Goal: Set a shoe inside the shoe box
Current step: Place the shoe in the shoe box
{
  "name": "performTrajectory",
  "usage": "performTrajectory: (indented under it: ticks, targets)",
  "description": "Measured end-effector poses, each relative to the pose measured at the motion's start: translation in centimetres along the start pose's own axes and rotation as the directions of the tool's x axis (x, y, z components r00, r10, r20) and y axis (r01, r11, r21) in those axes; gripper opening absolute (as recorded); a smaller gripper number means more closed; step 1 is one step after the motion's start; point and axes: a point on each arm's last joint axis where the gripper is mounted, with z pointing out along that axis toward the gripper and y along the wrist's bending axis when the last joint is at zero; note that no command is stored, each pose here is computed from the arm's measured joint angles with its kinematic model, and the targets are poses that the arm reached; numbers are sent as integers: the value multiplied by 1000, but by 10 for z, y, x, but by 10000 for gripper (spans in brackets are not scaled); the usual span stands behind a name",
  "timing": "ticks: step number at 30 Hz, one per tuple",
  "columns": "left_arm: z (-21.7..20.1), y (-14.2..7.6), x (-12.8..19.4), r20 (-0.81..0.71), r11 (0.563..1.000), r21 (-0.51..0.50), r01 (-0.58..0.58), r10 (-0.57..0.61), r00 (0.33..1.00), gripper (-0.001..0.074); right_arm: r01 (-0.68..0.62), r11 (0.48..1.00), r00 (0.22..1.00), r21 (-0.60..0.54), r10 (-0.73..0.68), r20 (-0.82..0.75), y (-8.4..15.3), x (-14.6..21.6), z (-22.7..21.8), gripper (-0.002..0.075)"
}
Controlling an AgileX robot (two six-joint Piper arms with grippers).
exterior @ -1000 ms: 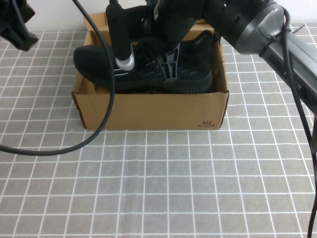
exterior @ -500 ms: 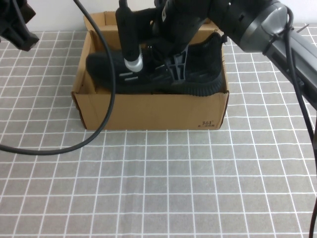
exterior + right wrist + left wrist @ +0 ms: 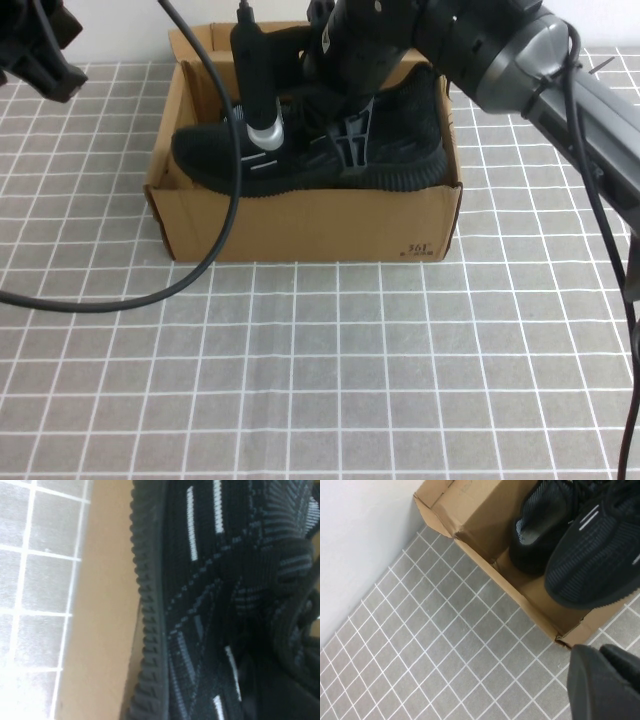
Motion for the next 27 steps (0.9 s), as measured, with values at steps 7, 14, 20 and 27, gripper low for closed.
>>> performTrajectory:
  ticks: [7,14,20,27]
  targets:
    - [0,0,0,1,1000,1,1,-1,1000,1,-25,998,1000,51,26,-17,-4,2,2,50]
    - [0,0,0,2,1000,2,1,-1,1000,1,-28,997,1000,72,28,-10,-7,2,2,50]
    - [0,0,0,2,1000,2,1,-1,1000,1,-32,998,999,45,33,-14,-4,2,3,50]
    - [0,0,0,3,1000,4,3,-3,1000,1,-31,999,999,25,32,-24,-2,3,12,50]
